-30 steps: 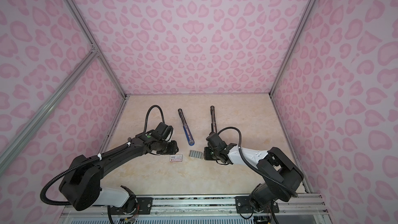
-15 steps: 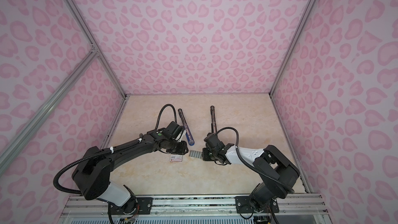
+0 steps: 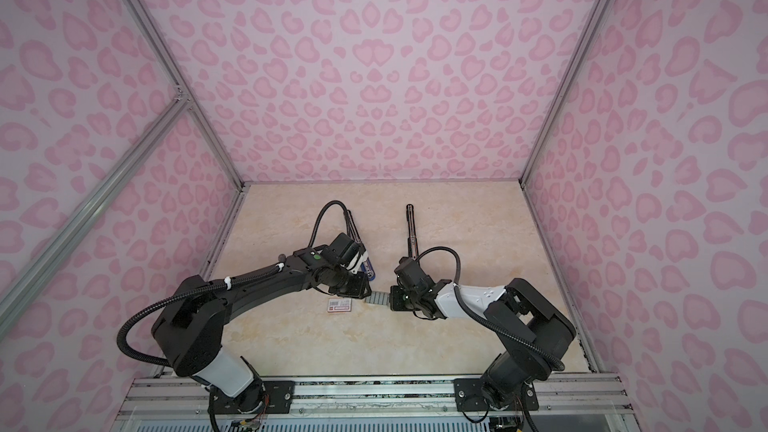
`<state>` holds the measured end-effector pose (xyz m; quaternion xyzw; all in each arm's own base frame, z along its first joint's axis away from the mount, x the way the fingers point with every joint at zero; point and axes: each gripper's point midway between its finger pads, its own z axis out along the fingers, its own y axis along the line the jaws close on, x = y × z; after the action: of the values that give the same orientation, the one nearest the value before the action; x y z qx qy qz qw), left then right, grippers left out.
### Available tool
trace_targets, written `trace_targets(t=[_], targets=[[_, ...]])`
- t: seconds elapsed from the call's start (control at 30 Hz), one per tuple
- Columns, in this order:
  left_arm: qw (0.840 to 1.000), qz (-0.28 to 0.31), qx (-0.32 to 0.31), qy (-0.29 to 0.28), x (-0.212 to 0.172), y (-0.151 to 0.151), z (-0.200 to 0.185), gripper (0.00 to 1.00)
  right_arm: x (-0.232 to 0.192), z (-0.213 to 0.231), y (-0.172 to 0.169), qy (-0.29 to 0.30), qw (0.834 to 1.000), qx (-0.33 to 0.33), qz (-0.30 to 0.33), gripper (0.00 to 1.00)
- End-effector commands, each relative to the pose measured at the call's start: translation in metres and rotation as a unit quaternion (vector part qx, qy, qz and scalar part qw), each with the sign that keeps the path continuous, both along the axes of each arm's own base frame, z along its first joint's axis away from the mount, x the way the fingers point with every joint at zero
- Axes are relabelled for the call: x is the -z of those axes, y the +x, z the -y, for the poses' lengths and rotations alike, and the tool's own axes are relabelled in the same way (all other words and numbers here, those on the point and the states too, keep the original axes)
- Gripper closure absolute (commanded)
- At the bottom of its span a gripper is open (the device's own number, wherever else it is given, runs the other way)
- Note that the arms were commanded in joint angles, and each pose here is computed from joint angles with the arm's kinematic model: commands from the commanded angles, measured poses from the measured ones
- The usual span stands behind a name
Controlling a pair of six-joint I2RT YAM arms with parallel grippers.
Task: Load the staples into the stapler
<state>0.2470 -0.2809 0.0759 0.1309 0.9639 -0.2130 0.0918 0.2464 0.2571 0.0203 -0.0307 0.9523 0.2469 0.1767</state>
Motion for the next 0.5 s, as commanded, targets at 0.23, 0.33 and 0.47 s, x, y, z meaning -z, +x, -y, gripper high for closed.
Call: trace_targets(t=[0.23,0.33,0.47], targets=[[1.000,-0.007,0.019,-0.018,-0.004,0.001,0.016,0.63,-0.023,0.019,-0.002,0.002,1.000,0.016,0.025,0.69],[0.999,-0.010,0.030,-0.019,-0.005,-0.003,0.023,0.74,-0.027,0.027,-0.004,0.004,0.999,0.025,0.032,0.70],[0.999,-0.021,0.041,-0.017,-0.003,-0.005,0.032,0.81,-0.026,0.039,-0.007,0.005,0.999,0.039,0.035,0.72]])
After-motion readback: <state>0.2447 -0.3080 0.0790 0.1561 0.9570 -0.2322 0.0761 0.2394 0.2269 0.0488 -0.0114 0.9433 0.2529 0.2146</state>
